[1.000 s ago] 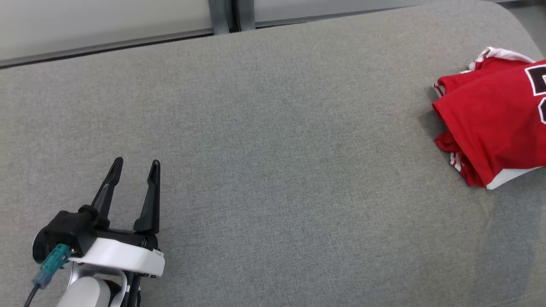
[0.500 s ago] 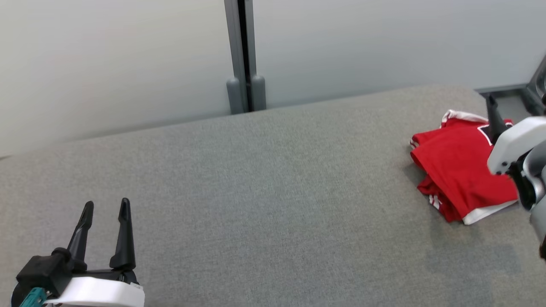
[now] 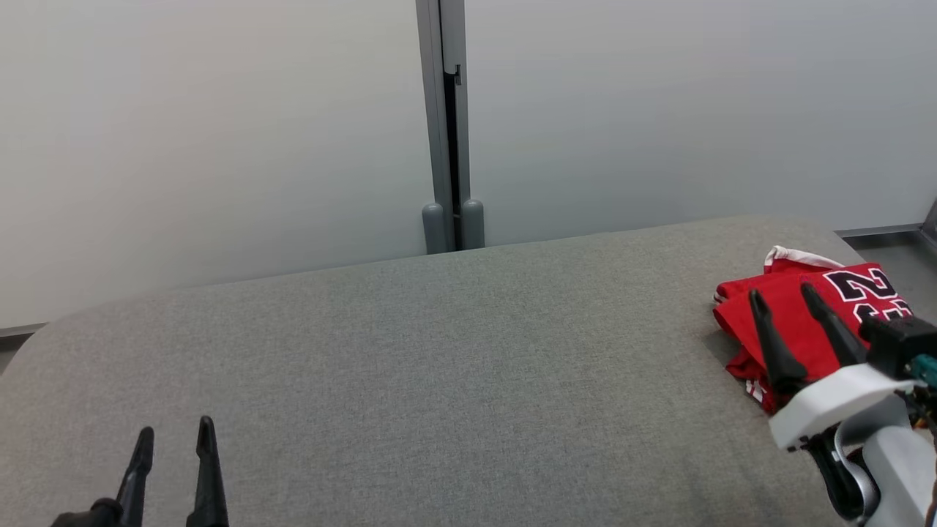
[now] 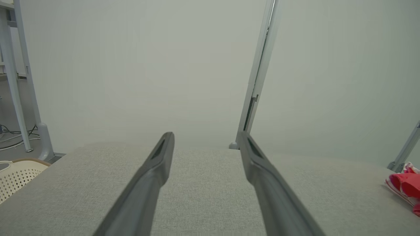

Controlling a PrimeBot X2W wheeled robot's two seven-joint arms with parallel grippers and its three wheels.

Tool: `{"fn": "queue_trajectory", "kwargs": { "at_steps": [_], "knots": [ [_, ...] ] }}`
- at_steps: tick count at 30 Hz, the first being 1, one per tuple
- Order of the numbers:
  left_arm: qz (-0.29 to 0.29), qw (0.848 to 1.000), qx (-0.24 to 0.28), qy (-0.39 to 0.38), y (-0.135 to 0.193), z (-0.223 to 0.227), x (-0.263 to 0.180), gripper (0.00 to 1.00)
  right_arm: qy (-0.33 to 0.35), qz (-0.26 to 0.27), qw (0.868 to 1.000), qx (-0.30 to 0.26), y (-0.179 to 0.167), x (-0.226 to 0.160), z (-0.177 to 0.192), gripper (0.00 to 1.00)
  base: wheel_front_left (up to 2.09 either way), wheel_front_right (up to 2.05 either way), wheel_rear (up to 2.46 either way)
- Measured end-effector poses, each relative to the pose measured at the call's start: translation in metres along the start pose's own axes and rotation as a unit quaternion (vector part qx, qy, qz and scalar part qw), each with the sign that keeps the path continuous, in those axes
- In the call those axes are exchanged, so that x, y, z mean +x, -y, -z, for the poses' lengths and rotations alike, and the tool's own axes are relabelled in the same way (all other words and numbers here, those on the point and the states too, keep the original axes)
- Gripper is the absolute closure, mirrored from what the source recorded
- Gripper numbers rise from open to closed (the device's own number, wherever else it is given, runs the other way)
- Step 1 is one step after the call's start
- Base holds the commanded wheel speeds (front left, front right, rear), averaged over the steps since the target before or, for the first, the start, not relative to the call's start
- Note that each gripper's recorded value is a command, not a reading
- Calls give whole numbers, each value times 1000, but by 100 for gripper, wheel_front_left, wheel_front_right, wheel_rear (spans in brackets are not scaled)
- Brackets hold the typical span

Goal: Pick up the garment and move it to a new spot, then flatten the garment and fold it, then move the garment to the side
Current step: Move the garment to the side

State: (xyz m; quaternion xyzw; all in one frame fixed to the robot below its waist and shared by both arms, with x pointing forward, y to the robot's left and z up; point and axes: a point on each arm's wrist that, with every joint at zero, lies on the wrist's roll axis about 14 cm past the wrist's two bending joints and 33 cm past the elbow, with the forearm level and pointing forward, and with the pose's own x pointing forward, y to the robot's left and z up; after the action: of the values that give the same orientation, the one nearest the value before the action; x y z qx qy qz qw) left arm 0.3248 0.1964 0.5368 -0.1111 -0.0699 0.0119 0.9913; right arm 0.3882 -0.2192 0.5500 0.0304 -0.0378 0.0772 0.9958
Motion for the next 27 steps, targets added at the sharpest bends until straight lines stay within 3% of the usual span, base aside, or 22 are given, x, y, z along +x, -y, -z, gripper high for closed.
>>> {"fn": "queue_trajectory", "kwargs": {
  "at_steps": [11, 27],
  "knots": [
    [-6, 999, 13, -34, -3, 26, -25, 0, -23, -9, 999, 40, -30, -42, 43, 0, 0, 0, 0],
    [-1, 998, 22, -52, -6, 39, -30, 0, -37, -17, 998, 49, -53, -48, 53, 0, 0, 0, 0]
  ]
}}
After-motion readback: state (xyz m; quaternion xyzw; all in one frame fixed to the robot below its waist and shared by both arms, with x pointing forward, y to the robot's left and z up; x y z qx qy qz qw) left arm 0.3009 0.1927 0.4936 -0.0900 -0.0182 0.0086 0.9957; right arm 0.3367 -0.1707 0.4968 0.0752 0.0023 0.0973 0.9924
